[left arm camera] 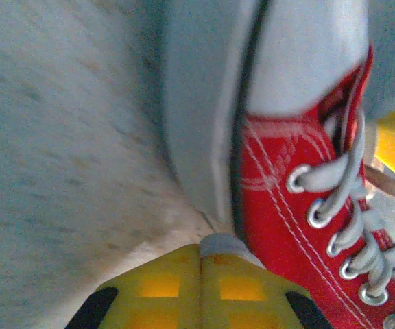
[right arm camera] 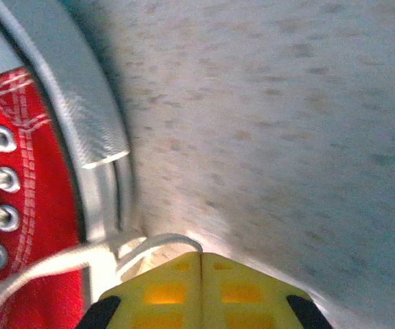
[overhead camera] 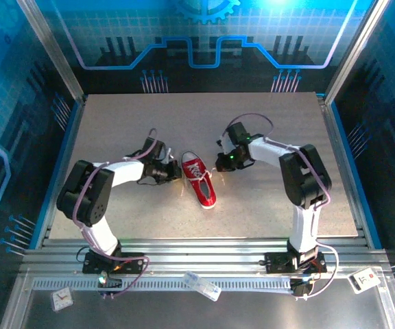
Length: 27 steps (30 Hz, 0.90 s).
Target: Tie the shoes
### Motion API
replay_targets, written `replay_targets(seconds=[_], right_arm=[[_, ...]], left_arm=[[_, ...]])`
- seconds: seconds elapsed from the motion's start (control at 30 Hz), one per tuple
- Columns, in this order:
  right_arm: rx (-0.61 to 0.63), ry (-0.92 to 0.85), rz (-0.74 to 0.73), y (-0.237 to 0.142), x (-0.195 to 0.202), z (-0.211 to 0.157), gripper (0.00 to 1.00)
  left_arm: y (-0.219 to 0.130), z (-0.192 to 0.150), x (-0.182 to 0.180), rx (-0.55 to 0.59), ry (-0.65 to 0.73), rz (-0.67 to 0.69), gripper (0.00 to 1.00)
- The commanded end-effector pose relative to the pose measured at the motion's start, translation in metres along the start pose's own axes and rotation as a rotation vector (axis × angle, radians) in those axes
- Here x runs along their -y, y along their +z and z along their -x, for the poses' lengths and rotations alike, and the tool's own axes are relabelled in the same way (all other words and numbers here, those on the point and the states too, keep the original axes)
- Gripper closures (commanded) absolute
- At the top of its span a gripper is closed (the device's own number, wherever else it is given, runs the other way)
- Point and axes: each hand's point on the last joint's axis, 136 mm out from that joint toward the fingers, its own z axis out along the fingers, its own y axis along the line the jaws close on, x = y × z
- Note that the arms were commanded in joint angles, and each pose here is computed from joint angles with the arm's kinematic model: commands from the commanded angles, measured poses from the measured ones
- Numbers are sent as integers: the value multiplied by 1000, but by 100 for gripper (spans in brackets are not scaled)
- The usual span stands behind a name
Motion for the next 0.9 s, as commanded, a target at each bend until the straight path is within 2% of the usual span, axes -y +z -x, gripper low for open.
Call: replay_targets(seconds=[0.0, 0.17, 0.33, 0.53, 0.87], right_arm=[[74, 2, -69, -38, 26, 12, 100], [107, 21, -130, -63, 56, 18, 100], [100, 13, -165, -72, 70, 17, 100], [84, 15, -216, -78, 85, 10, 100], [51, 44, -249, -89, 110, -3, 100]], left_arm=[[-36, 21, -5, 65, 51, 33, 100], [-75, 30, -40, 139, -26, 89, 100], [-101, 19, -66, 177, -102, 141, 100], [-122, -7, -87, 215, -184, 175, 100], [-135, -24, -99, 242, -257, 155, 100]])
